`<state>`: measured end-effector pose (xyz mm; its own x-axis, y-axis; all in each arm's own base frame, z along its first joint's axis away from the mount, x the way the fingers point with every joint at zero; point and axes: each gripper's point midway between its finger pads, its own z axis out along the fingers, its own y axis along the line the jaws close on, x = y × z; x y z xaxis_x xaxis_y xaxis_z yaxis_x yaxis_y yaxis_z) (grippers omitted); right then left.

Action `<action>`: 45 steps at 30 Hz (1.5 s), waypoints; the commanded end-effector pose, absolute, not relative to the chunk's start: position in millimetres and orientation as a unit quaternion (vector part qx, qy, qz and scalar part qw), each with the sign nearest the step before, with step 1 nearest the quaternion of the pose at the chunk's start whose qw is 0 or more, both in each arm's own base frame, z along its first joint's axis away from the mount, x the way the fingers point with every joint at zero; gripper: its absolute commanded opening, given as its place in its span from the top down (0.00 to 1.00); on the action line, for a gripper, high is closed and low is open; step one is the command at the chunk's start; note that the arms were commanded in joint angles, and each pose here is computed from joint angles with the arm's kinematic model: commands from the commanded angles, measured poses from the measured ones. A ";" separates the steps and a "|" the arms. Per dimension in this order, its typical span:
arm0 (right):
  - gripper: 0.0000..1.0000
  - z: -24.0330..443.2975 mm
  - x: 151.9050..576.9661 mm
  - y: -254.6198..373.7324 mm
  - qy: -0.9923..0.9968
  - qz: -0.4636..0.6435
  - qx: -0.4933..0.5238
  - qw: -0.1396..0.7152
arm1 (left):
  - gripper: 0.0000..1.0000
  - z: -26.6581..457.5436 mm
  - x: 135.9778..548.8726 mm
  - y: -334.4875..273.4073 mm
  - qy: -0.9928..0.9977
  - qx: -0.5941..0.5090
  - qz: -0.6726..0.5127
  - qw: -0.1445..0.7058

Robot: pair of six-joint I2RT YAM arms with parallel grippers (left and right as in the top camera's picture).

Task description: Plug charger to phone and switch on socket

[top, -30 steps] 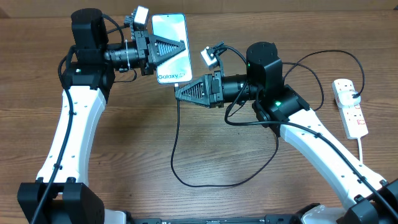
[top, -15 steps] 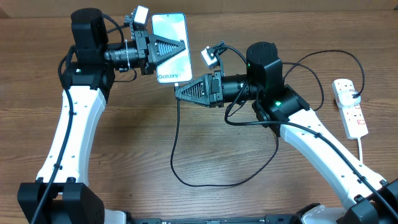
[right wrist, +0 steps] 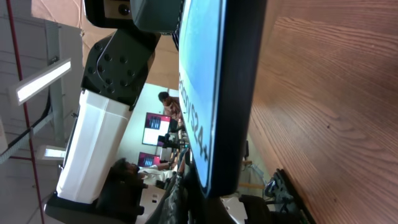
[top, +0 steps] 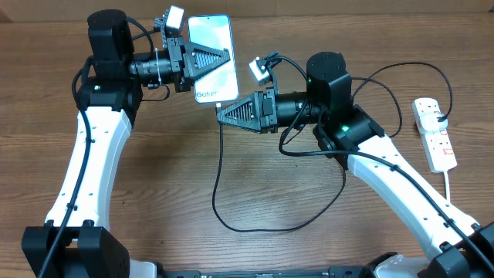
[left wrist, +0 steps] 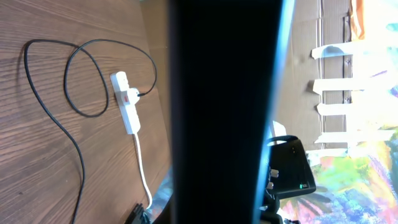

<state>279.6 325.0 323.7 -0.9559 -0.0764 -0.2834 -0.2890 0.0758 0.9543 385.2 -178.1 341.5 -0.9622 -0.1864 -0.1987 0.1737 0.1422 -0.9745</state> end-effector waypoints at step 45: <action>0.96 346.5 279.3 321.8 0.717 0.678 -0.131 0.098 | 0.96 352.7 379.4 -179.8 0.737 -0.005 -0.664 0.123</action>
<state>280.8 325.4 327.3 -0.9584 -0.0686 -0.2770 -0.2814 0.0679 0.9572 385.3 -178.1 341.5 -0.9690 -0.1931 -0.1540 0.1295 0.1336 -0.9825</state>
